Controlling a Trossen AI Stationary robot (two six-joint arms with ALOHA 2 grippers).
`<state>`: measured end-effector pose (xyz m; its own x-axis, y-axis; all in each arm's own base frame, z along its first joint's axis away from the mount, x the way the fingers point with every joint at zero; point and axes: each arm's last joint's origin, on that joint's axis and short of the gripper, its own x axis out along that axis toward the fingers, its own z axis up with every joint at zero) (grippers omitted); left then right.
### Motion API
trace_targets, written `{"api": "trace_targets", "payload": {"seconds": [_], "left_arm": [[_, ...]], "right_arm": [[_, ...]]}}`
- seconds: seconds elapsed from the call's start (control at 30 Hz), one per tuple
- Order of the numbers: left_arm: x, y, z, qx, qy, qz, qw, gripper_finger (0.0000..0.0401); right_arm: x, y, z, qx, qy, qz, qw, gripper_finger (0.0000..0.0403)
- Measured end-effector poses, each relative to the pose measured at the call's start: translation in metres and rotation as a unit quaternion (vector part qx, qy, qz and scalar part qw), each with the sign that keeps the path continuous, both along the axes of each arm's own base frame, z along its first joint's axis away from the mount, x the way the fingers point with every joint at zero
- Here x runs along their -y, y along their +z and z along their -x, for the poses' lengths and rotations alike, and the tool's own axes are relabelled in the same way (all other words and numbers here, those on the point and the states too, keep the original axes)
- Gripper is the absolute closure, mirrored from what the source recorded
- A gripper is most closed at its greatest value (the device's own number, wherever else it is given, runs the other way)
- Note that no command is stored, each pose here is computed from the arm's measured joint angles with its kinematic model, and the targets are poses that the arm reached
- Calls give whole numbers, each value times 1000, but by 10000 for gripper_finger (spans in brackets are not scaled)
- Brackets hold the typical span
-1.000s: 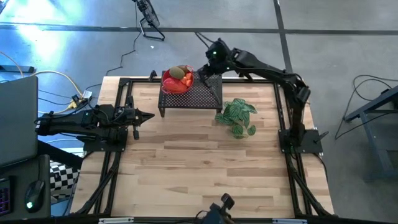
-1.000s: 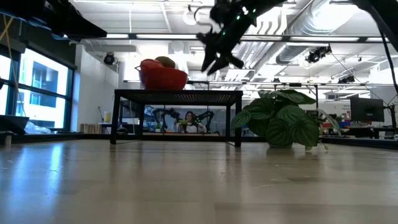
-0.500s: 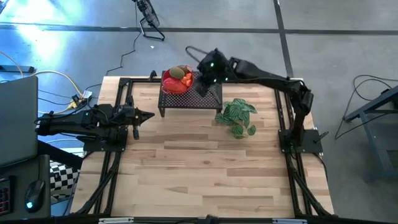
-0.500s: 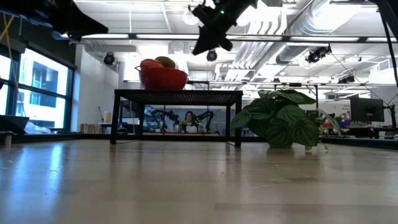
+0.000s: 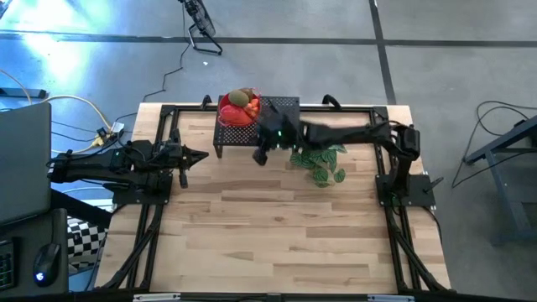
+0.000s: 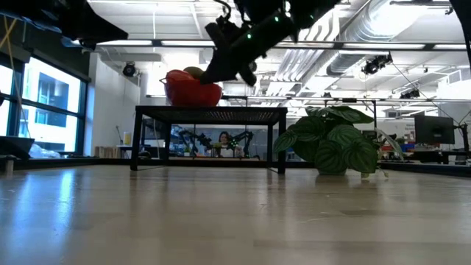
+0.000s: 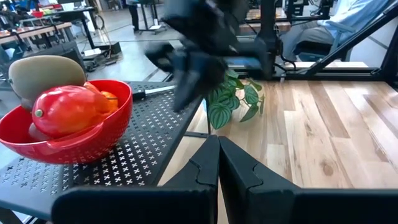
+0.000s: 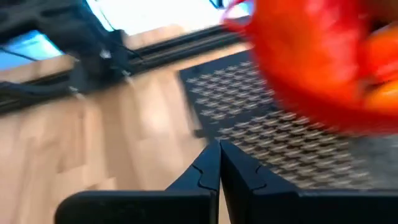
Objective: Pick & Place Fruit
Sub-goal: Return to Home Position
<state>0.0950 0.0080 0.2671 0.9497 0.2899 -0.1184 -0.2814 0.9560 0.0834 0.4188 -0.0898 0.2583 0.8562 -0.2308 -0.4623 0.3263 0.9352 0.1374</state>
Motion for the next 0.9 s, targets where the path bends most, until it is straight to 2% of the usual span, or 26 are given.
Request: {"api": "trace_targets", "payload": {"seconds": [0.1,0.17,0.4,0.57,0.67,0.9], "left_arm": [[0,0,0,0,0,0,1000,401],[0,0,0,-1,0,-1,1000,401],[0,2,0,5,-3,-26,1000,401],[0,7,6,21,-2,-63,998,401],[-1,9,15,36,8,-66,997,401],[-1,14,43,103,18,-74,992,401]], "right_arm": [[-17,-20,1,25,13,-10,1000,401],[-26,-23,7,29,24,-14,999,401],[-46,4,38,51,35,7,998,401],[-52,20,79,69,-3,37,997,401],[-54,13,109,70,-24,33,997,401],[-65,-1,168,132,-16,31,991,401]]}}
